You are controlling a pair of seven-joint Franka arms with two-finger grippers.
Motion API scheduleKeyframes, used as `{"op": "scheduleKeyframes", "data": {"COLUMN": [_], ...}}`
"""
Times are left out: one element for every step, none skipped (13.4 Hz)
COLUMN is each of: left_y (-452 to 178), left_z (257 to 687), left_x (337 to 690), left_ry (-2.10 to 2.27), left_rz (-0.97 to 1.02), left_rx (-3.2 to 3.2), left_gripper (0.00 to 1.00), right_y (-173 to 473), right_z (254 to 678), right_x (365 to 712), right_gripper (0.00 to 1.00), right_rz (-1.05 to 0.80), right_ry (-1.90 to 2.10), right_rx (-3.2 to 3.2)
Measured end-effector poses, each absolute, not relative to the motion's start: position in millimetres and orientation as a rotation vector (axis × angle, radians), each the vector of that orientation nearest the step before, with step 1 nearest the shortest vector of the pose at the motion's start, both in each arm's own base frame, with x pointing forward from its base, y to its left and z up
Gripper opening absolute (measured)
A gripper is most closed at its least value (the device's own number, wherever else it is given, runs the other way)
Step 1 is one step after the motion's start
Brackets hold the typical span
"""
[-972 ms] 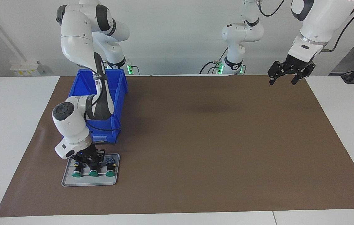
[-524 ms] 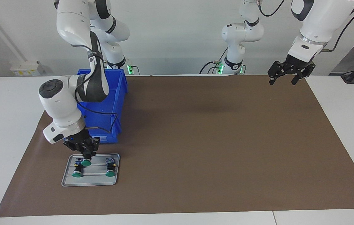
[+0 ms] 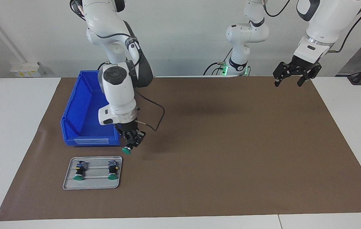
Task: Place and press button with both arms
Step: 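Lift the green button with the right gripper toward the table center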
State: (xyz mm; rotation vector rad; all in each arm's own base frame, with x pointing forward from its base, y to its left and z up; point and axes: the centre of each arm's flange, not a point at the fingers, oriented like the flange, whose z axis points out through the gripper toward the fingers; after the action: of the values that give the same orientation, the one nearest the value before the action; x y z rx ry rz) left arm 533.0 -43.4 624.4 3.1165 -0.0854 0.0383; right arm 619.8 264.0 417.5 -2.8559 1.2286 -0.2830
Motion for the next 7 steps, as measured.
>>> {"op": "scheduleKeyframes", "data": {"left_y": [-43.4, -43.4, -43.4, -43.4, -43.4, -43.4, -44.5], "left_z": [624.4, 624.4, 624.4, 624.4, 624.4, 624.4, 624.5], "left_x": [533.0, 533.0, 533.0, 533.0, 533.0, 533.0, 532.9], "left_ry": [-0.085, -0.085, -0.085, -0.085, -0.085, -0.085, -0.088], "left_rz": [0.038, 0.038, 0.038, 0.038, 0.038, 0.038, 0.038], "left_rx": [3.117, 3.117, 3.117, 3.117, 3.117, 3.117, 3.117], "left_gripper": [1.0, 1.0, 1.0, 1.0, 1.0, 1.0, 1.0], "right_y": [284.6, 304.6, 324.1, 345.0, 366.0, 388.5, 408.6], "right_z": [418.1, 419.8, 421.9, 422.8, 420.7, 415.6, 406.6], "right_x": [611.0, 602.2, 593.3, 583.4, 573.5, 563.9, 556.0], "right_gripper": [0.41, 0.41, 0.41, 0.41, 0.41, 0.41, 0.41], "right_rz": [-0.283, -0.281, -0.277, -0.269, -0.256, -0.244, -0.233], "right_ry": [1.332, 1.426, 1.516, 1.6, 1.668, 1.732, 1.793], "right_rx": [-2.795, -2.73, -2.664, -2.604, -2.562, -2.52, -2.481]}}
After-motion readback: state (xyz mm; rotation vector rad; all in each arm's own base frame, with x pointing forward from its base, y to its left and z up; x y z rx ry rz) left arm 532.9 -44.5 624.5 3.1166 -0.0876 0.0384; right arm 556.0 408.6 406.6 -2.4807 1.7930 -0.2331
